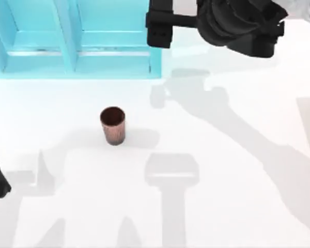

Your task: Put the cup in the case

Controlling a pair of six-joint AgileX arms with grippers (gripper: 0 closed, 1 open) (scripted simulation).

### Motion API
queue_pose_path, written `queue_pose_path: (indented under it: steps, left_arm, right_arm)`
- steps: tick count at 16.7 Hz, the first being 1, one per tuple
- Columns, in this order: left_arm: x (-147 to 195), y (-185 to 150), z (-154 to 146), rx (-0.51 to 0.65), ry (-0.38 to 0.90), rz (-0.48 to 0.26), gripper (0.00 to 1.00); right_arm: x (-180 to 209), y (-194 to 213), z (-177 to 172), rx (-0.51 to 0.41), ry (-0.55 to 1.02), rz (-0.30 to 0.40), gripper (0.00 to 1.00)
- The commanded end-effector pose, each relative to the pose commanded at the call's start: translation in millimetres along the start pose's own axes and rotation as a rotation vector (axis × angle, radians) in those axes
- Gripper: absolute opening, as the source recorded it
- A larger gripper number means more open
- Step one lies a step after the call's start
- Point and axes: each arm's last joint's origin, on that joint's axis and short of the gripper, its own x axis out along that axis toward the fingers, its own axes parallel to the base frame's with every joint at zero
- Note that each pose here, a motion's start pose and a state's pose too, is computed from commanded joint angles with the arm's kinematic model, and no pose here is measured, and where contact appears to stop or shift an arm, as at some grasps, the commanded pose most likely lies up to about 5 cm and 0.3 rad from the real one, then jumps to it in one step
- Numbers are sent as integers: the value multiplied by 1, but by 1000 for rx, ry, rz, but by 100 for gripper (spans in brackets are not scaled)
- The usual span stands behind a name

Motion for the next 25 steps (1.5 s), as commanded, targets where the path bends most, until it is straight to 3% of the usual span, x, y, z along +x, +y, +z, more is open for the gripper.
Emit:
queue_pose_path:
  steps: [5, 9, 18, 25]
  left_arm:
    - [0, 0, 0, 0, 0, 0, 100]
    - [0, 0, 0, 0, 0, 0, 100]
    - [0, 0, 0, 0, 0, 0, 100]
    - [0, 0, 0, 0, 0, 0, 100]
  right_arm:
    - [70, 83, -26, -25, 159, -97, 100]
    - [103, 115, -52, -39, 221, -151, 100]
    - [117, 119, -59, -42, 235, -165, 100]
    - [195, 107, -77, -40, 229, -159, 100]
